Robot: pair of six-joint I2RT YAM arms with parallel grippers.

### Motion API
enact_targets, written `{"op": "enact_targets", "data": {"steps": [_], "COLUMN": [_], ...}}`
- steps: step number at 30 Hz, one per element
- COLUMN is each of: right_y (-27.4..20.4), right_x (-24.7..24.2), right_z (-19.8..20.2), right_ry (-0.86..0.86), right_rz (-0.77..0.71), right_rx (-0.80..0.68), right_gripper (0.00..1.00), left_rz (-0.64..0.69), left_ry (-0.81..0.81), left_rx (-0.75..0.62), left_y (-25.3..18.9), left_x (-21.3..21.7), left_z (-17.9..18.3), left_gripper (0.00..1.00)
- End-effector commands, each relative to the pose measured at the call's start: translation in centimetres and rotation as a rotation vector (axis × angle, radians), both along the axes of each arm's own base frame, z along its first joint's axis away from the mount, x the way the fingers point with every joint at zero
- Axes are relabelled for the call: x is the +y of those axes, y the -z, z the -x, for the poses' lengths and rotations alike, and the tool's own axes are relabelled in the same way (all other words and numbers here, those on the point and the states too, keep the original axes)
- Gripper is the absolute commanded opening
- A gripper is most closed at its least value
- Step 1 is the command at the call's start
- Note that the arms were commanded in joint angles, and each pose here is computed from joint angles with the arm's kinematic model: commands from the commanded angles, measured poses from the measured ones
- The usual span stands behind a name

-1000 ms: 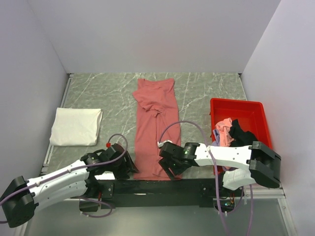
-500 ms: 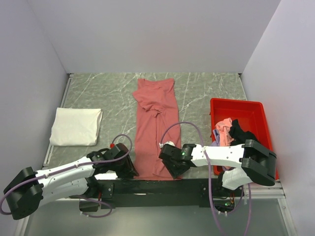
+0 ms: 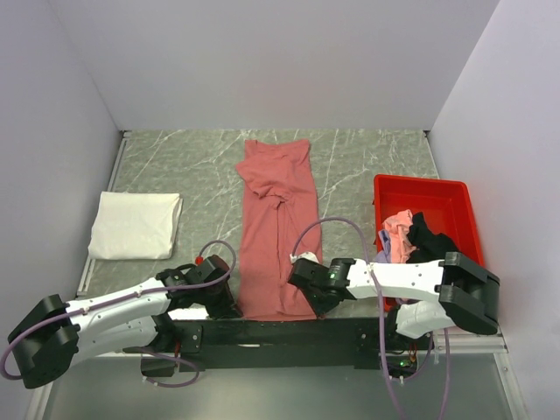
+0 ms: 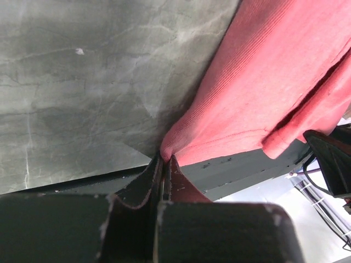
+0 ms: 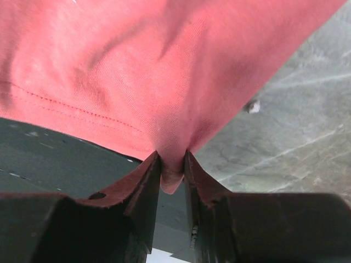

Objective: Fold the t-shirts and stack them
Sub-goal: Fold the tshirt

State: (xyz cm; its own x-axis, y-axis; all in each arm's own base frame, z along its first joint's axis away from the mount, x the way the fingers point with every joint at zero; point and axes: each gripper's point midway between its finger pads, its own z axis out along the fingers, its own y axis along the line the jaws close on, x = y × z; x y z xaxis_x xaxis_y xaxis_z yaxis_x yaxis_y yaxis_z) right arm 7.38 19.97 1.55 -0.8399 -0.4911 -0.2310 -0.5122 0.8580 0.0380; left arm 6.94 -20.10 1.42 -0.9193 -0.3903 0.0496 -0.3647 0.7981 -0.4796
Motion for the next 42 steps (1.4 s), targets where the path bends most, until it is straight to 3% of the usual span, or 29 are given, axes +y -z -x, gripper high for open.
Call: {"op": "enact_targets", "data": {"steps": [1, 12, 20, 24, 28, 38, 42], "right_y": [0.1, 0.9, 0.3, 0.1, -0.9, -4.5, -6.5], "right_x": [-1.5, -1.6, 0.2, -0.1, 0.4, 0.9, 1.2], "right_z": [1.1, 2.5, 4.8, 5.6, 5.5, 0.1, -3.1], "right_ry": [0.021, 0.030, 0.011, 0.015, 0.020, 0.057, 0.085], "right_rz": [0.022, -0.025, -0.154, -0.179, -0.225, -0.225, -0.256], "right_rx": [0.031, 0.088, 0.208, 0.228, 0.221, 0.015, -0.074], "right_gripper": [0.31, 0.31, 0.06, 0.01, 0.00, 0.00, 0.00], "left_rz": [-0.127, -0.125, -0.101, -0.142, -0.081, 0.039, -0.027], "left_ry": [-0.028, -0.037, -0.039, -0.039, -0.049, -0.042, -0.031], "left_rx": [0.038, 0.052, 0.083, 0.113, 0.093, -0.126, -0.225], "left_y": [1.8, 1.7, 1.4, 1.1, 0.0, -4.9, -6.0], "left_x": [2.7, 2.9, 2.6, 3.6, 2.7, -1.2, -1.3], "left_z": [1.0, 1.4, 2.2, 3.5, 3.2, -1.5, -4.2], "left_gripper": [0.01, 0.01, 0.01, 0.01, 0.01, 0.01, 0.00]}}
